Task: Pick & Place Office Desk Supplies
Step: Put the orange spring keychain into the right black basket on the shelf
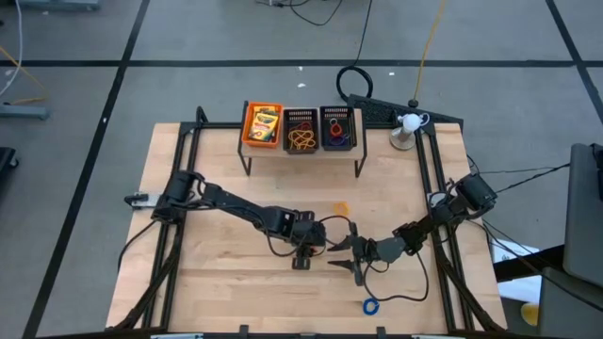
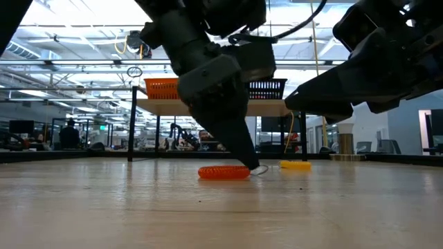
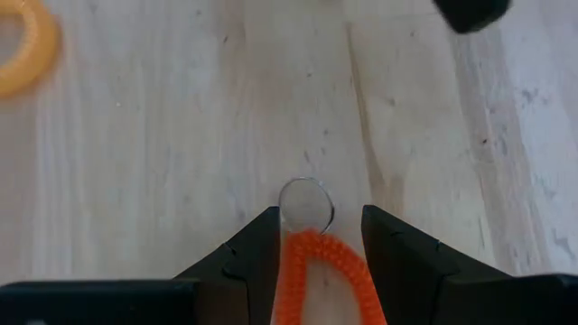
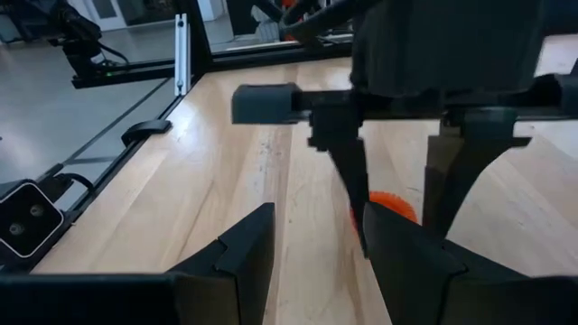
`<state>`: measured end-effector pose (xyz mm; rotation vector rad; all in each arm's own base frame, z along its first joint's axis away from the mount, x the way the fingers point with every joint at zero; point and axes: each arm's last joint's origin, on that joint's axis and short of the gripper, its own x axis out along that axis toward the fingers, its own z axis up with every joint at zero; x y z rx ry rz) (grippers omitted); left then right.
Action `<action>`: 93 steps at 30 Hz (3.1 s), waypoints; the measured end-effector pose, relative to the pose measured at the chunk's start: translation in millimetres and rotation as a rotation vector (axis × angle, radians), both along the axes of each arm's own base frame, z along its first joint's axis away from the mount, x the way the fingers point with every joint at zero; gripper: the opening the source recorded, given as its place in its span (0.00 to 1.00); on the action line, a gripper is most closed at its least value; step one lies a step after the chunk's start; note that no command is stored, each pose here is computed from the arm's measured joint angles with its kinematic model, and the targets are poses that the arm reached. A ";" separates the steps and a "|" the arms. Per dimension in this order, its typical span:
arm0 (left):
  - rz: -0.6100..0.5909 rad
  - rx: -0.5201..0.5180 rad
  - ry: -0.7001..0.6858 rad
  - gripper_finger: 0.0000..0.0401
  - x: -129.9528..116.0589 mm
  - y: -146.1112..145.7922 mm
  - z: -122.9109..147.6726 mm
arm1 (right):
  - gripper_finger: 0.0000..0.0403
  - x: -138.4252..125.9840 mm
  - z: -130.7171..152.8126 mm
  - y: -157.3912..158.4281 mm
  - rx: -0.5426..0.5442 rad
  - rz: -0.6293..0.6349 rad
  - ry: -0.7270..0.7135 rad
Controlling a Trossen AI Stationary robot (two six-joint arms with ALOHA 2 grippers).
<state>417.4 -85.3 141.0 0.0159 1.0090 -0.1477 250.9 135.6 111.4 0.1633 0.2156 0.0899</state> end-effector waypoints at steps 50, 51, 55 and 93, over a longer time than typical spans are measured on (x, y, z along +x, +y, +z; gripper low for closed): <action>-0.035 0.171 0.029 0.00 3.7 3.1 33.3 | 0.40 -0.1 -1.0 -0.1 0.001 -0.001 0.009; -0.031 0.201 0.027 0.00 2.7 4.0 43.1 | 0.40 0.0 -0.9 -0.1 0.001 -0.001 0.008; -0.017 0.304 -0.002 0.00 -2.8 7.7 80.2 | 0.40 -0.1 -1.0 -0.2 -0.001 -0.001 0.008; 0.291 0.098 -0.686 0.00 7.3 211.8 255.6 | 0.40 4.2 -2.0 -8.7 -0.014 -0.034 0.018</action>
